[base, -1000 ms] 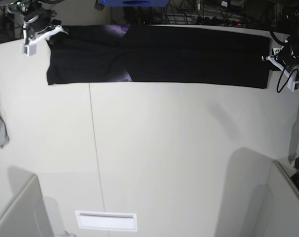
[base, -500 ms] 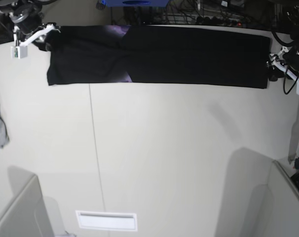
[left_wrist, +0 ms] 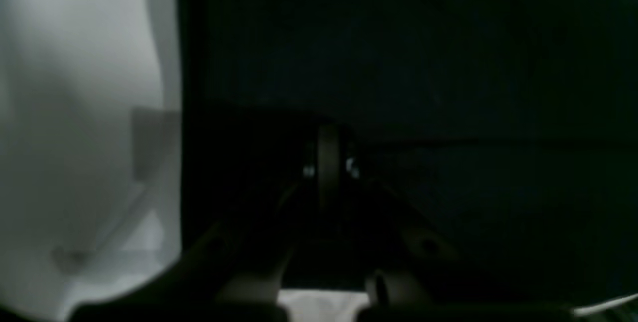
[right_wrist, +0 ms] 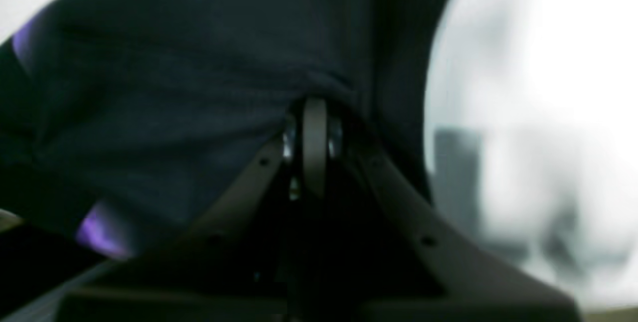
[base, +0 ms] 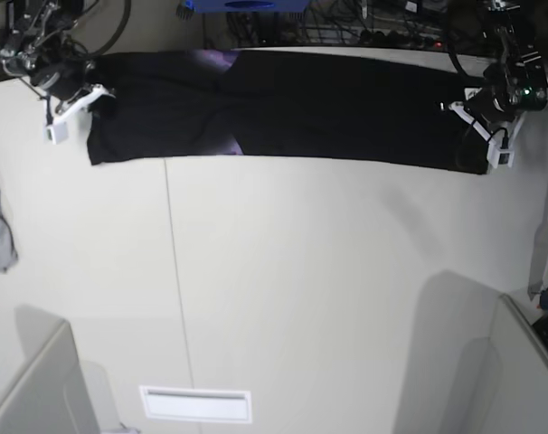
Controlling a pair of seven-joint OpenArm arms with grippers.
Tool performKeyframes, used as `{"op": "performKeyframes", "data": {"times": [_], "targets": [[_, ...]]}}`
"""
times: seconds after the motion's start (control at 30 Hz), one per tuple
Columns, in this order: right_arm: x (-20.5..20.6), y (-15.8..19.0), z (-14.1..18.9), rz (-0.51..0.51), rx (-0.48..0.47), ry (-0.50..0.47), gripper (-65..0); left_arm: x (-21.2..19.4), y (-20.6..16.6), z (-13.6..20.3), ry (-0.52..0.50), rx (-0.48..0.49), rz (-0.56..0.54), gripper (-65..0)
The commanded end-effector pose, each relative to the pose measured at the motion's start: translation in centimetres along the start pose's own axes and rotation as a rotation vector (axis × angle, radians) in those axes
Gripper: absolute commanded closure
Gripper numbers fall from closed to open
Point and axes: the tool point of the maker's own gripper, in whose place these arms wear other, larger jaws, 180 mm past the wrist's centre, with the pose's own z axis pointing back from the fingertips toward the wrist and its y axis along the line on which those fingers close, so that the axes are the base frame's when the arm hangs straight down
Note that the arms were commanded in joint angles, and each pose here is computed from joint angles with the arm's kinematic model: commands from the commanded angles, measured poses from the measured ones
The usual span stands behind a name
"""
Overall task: Fold the T-shirt properly
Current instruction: 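Grasp both short ends of the folded strip with both grippers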
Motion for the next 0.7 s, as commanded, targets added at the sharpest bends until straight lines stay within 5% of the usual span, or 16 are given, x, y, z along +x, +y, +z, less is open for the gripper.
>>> {"op": "performKeyframes", "data": {"times": [0.0, 0.4, 0.67], "targets": [[1.2, -1.1, -0.3, 0.031, -0.063, 0.004, 0.0, 0.1, 1.1, -0.3, 0.014, 0.042, 0.001, 0.0], [12.7, -0.6, -5.9, 0.078, -0.134, -0.111, 0.0, 10.4, -1.3, -2.9, -0.096, -0.042, 0.057, 0.0], [14.6, -0.5, -5.6, 0.118, -0.165, -0.129, 0.0, 13.5, -2.3, -2.2, -0.152, -0.068, 0.047, 0.0]]}}
